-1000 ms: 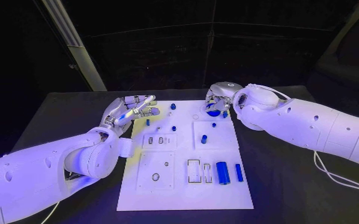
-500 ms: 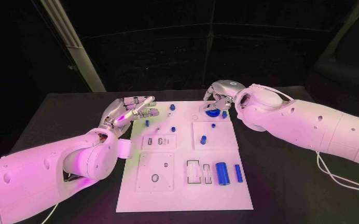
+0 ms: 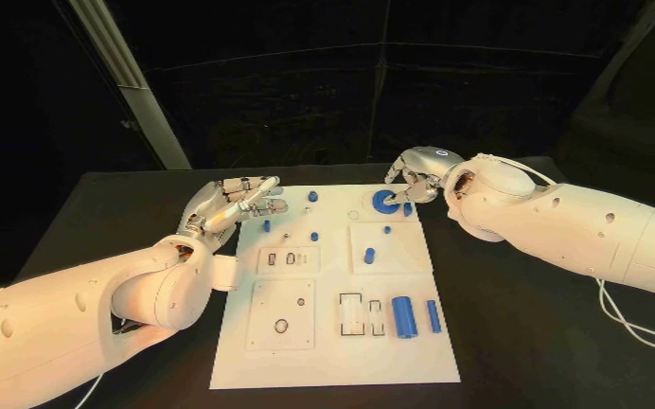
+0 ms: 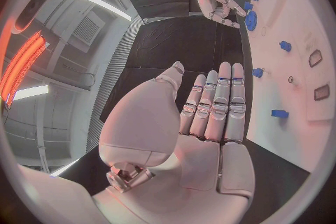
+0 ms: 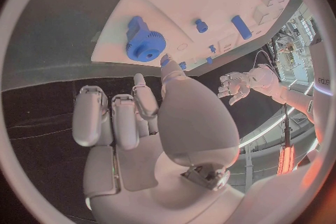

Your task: Assemble the parts on the task board

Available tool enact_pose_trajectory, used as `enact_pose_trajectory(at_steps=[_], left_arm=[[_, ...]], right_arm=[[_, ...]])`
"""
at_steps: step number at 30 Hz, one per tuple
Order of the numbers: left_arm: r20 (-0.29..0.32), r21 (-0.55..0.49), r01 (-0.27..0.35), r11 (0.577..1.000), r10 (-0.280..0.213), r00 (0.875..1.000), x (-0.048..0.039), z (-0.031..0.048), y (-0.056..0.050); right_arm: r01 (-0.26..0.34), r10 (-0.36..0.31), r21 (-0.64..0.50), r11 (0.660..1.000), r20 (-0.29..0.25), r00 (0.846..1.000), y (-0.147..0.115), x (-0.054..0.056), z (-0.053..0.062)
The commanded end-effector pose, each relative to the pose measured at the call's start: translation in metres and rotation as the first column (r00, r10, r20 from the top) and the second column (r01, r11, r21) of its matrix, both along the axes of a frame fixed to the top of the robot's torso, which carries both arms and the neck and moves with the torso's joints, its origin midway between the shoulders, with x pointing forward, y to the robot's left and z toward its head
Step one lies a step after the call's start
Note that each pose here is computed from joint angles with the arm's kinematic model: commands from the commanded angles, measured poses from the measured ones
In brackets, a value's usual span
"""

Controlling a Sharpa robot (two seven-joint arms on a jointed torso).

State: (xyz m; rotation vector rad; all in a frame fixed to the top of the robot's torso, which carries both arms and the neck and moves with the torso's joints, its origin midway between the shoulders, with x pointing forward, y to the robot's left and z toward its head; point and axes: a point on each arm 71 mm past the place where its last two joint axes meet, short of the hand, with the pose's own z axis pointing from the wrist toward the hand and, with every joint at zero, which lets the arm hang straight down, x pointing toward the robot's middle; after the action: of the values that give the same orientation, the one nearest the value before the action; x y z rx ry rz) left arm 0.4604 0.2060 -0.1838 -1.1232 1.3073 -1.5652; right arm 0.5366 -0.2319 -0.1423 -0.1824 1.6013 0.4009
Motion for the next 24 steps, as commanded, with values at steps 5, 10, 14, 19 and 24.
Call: enact_pose_trajectory(at_steps=[5, 10, 14, 19, 24], left_arm=[[0.003, -0.005, 0.018, 1.0, -0.018, 1.0, -0.0005, 0.0012, -0.0017], [0.003, -0.005, 0.018, 1.0, -0.018, 1.0, -0.0004, 0.0011, -0.0015], [0.002, -0.005, 0.018, 1.0, -0.018, 1.0, -0.0003, 0.001, -0.0015], [0.002, -0.005, 0.019, 1.0, -0.019, 1.0, -0.0003, 0.001, -0.0018], [0.001, -0.004, 0.018, 1.0, -0.018, 1.0, -0.0001, 0.0008, -0.0014]], right_arm=[[0.026, -0.028, -0.038, 0.999, -0.064, 0.998, -0.005, 0.0014, -0.0047], [0.022, -0.026, -0.049, 0.999, -0.082, 0.996, -0.0046, 0.0022, -0.0066], [0.018, -0.023, -0.051, 0.999, -0.091, 0.996, -0.0024, 0.0033, -0.0078], [0.016, -0.021, -0.052, 0.999, -0.095, 0.995, 0.0003, 0.0054, -0.009], [0.01, -0.016, -0.053, 0.999, -0.1, 0.995, 0.0031, 0.0064, -0.0098]])
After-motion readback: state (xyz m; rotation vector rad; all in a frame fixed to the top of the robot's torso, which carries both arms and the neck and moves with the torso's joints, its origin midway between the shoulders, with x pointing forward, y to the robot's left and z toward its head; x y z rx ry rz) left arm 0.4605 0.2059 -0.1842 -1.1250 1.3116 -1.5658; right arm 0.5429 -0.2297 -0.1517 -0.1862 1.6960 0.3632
